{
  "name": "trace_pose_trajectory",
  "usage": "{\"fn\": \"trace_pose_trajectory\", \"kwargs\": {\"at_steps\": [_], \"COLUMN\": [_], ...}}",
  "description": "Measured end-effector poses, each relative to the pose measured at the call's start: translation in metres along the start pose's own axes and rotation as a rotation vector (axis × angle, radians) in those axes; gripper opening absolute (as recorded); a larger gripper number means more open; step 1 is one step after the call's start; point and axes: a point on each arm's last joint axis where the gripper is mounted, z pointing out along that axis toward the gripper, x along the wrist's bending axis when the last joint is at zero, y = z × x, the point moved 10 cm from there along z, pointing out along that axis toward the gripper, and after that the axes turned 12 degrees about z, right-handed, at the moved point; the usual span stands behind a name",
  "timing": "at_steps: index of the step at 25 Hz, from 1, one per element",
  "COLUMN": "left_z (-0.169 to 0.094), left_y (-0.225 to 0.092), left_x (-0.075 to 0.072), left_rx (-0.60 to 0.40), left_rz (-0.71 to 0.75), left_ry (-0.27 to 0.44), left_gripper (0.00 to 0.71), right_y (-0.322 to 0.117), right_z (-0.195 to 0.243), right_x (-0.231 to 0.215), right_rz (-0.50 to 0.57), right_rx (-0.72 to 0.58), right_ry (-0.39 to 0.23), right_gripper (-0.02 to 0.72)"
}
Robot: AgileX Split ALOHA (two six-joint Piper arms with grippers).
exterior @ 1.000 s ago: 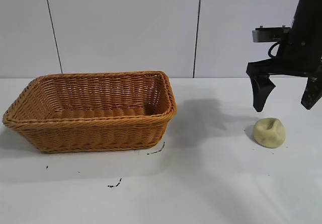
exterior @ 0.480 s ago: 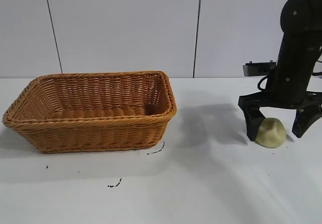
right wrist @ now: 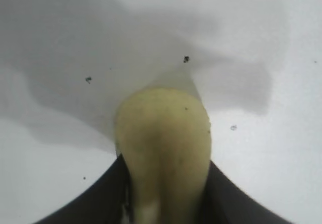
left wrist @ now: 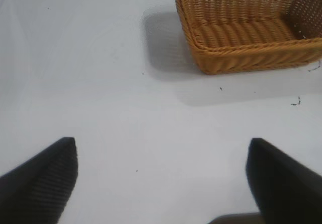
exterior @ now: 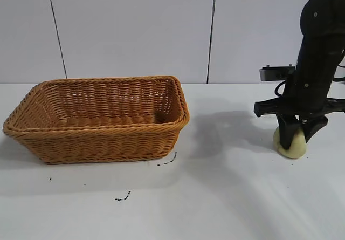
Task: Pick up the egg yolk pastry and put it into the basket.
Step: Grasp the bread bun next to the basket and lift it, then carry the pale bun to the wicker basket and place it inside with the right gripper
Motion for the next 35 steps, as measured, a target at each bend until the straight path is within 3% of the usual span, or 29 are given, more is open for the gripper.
{"fn": "trace_pose_trajectory", "kwargs": {"at_steps": [7,24,29,35], "left_z": [0.000,0.000,0.000,0.000], "left_y": [0.000,0.000,0.000,0.000], "left_x": [0.000,0.000,0.000,0.000], "left_rx": [0.000,0.000,0.000,0.000], "left_rz": [0.000,0.000,0.000,0.000], "left_ry": [0.000,0.000,0.000,0.000], "left_gripper": [0.693,0.693,0.693,0.693], "right_y": [0.002,0.038,0.051,0.050], "right_z": [-0.017,-0.167,-0.187,-0.200], "right_x": [0.000,0.012,0.044,0.148], "right_rz": [0.000,-0.017,-0.079,-0.270], "right_rx": [-0.020,-0.277,-0.337,-0.392], "right_ry": [0.004,0.057,0.087,0.172], "right_gripper": [0.198,0.194,0.194,0.194]}}
